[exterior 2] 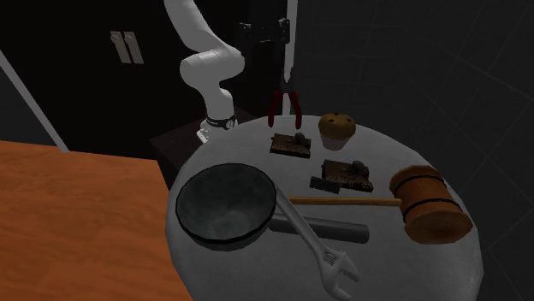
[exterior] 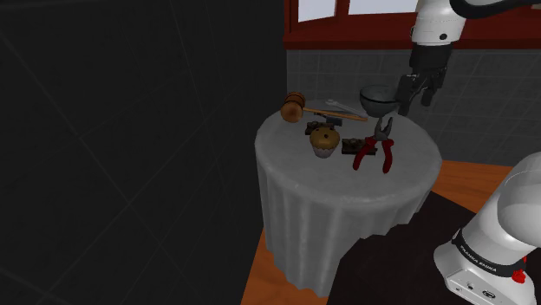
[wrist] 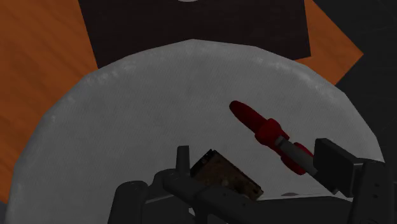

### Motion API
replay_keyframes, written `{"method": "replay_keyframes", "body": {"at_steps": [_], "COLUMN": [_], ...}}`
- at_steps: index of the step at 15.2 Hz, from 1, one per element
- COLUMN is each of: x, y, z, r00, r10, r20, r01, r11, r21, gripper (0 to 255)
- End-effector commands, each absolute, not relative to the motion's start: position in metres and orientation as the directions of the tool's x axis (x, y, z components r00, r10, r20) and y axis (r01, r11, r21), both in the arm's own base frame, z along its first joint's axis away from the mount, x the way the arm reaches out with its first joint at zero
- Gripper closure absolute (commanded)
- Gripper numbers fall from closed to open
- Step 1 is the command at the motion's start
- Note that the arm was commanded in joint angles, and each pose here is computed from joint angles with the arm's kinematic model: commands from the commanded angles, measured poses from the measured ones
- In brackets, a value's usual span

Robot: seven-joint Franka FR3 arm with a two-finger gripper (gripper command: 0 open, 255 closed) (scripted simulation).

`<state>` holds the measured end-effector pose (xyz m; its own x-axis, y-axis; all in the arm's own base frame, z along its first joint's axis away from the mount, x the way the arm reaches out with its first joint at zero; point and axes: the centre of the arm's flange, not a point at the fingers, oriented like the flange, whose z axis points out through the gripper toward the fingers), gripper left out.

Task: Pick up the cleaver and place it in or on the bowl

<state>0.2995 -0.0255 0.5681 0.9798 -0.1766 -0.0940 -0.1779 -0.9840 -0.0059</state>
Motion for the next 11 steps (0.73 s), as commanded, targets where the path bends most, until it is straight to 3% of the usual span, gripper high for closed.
{"method": "replay_keyframes", "body": {"at_steps": [1,11], "x": [0.300,0.406], "y": [-0.025,-0.054], "z": [0.568,0.515], "r00": [0.980,0.998], "r10": [-0.177,0.024], "r20": [-0.094,-0.049], "r01": [-0.178,0.026], "r11": [-0.984,-0.998], "r21": [-0.006,0.054], "gripper": [0,0]}}
